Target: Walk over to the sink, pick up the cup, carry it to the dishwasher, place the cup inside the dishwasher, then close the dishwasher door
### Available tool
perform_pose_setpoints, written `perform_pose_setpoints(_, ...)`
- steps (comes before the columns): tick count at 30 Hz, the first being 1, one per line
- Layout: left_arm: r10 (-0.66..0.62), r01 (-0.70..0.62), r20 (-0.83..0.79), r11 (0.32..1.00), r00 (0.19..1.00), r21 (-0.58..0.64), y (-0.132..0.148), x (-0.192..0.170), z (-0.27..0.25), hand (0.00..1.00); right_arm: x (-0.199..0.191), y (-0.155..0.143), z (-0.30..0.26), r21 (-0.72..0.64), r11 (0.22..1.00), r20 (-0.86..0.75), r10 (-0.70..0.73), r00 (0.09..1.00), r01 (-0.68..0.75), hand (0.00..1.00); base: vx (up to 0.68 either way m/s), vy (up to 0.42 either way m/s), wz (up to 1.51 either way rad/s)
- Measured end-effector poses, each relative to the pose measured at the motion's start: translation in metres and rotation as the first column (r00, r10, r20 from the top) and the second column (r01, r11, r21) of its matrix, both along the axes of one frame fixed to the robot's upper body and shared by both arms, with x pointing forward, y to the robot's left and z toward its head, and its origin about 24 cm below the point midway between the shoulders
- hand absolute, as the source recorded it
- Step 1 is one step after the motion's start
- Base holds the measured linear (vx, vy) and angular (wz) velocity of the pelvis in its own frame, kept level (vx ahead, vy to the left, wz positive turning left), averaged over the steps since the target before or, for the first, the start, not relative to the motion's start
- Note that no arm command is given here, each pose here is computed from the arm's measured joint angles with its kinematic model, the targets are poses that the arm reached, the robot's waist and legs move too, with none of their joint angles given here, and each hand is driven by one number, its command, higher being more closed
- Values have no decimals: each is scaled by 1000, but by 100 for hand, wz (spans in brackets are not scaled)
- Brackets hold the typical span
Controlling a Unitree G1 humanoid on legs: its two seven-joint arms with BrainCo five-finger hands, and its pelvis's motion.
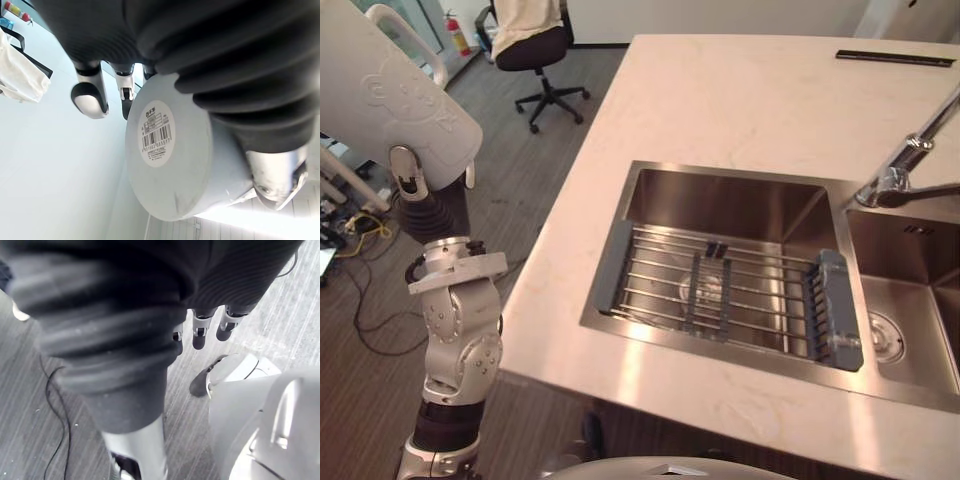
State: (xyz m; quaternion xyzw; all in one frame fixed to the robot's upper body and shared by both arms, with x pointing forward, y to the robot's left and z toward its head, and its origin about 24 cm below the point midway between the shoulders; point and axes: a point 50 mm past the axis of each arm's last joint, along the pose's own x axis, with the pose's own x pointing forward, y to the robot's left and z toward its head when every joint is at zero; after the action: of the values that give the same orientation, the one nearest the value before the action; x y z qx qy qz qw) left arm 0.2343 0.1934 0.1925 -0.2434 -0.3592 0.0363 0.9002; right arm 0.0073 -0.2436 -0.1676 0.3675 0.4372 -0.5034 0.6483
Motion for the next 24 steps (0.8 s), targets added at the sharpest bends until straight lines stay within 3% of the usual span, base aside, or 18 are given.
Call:
perform_pose_setpoints(9, 26, -25, -169, 1000, 985, 8, 9, -3, -38, 100, -23, 33, -6, 88, 996, -49, 27, 998, -23, 0, -13, -9, 71)
perform_pose_setpoints(15, 20, -27, -283, 999, 959, -19, 5, -14, -66, 100, 31, 3, 4, 5, 960, 41, 281, 959, -282, 0, -119, -170, 43)
perform_pose_setpoints(18, 14, -16, -316, 1000, 949, -3, 5, -17, -77, 100, 38, -15, 9, -28, 951, 27, 309, 951, -309, 0, -287, -141, 95)
perform_pose_setpoints(24, 96, -97, -222, 995, 970, 6, 26, -12, -61, 100, 22, -29, 11, -8, 950, -59, 312, 948, -313, 0, -234, -59, 105)
